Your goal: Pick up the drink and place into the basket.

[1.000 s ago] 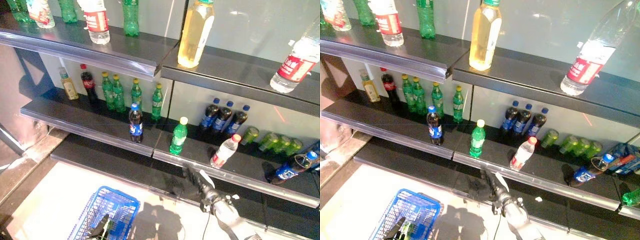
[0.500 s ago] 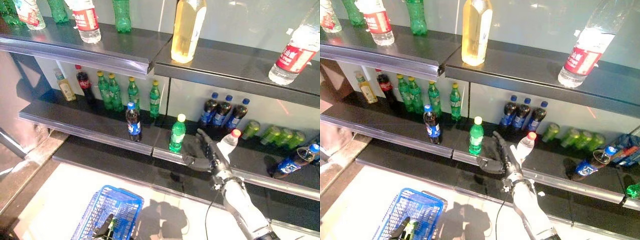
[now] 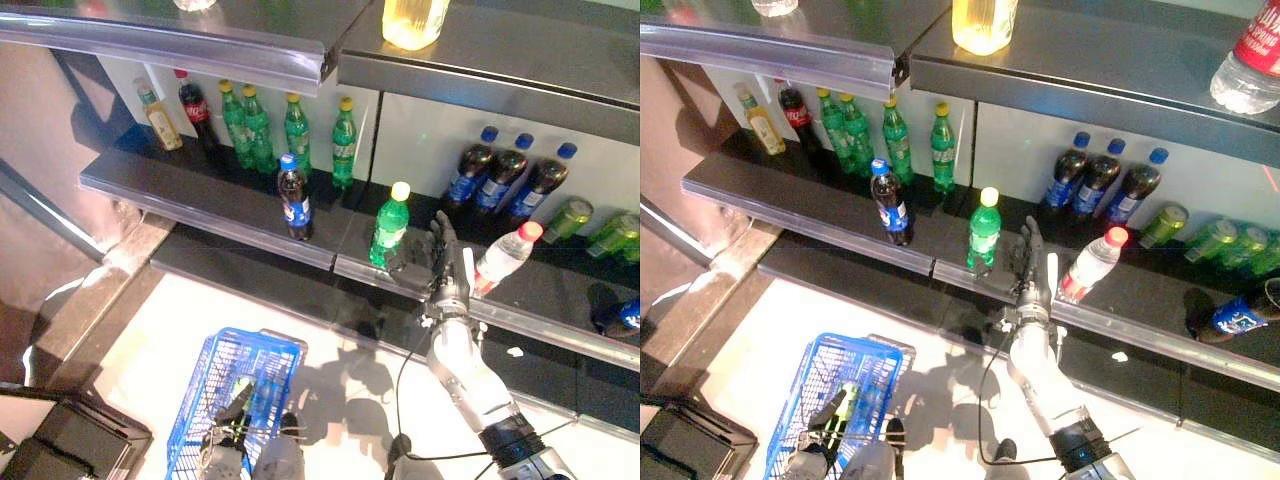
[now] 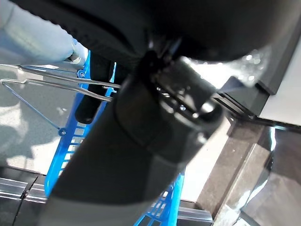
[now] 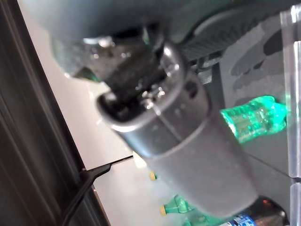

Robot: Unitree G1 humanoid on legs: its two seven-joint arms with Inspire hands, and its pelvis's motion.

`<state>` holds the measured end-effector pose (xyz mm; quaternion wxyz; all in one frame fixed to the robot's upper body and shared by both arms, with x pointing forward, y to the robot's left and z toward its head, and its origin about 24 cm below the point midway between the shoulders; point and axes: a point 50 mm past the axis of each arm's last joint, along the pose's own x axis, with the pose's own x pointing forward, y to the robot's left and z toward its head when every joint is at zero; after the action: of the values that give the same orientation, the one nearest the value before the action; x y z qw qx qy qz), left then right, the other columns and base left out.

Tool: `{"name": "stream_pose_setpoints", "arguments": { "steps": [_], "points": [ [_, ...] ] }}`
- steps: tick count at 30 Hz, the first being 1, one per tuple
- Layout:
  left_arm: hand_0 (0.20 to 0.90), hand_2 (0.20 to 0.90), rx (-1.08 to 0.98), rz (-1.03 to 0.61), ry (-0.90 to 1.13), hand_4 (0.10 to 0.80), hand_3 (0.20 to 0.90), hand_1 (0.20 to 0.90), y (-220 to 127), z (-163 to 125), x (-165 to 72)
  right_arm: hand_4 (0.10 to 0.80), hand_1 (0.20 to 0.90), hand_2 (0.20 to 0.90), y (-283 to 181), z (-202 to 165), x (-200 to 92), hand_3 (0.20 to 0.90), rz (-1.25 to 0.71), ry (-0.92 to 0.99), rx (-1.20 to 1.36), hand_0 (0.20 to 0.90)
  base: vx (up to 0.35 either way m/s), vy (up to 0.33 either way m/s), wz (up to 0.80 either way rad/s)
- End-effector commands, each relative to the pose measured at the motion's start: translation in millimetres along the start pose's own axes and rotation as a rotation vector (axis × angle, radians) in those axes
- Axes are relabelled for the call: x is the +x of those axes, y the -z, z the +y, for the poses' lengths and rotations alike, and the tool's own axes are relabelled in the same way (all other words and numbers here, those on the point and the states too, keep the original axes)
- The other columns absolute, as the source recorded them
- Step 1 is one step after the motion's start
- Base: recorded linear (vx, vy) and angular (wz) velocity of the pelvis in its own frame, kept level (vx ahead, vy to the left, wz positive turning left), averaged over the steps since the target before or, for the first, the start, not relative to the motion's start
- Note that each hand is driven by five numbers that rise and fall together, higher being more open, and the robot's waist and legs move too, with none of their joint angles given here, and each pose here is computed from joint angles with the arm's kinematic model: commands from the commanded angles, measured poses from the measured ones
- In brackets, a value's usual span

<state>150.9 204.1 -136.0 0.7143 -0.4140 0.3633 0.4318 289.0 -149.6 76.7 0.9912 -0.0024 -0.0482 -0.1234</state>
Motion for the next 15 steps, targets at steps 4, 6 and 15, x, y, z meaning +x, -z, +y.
{"name": "stream_pose_setpoints", "arguments": {
  "steps": [4,6,15],
  "points": [
    [0.300,0.300,0.027,0.045,0.109,0.100,0.200,0.300,13,-38,-11,0.800,0.900,0.900,-85,29,25,0.900,-0.360,0.013,0.122,0.900,-0.033,0.043,0.03],
    [0.300,0.300,0.023,0.038,0.151,0.100,0.200,0.300,12,-54,-15,0.800,0.900,0.900,-95,32,28,0.900,-0.391,0.055,0.138,0.900,-0.049,0.017,0.04],
    [0.300,0.300,0.007,0.006,0.295,0.100,0.200,0.300,9,-118,-38,0.800,0.900,0.900,-130,45,40,0.900,-0.493,0.123,0.174,0.900,-0.082,0.025,-0.02]
  ]
}}
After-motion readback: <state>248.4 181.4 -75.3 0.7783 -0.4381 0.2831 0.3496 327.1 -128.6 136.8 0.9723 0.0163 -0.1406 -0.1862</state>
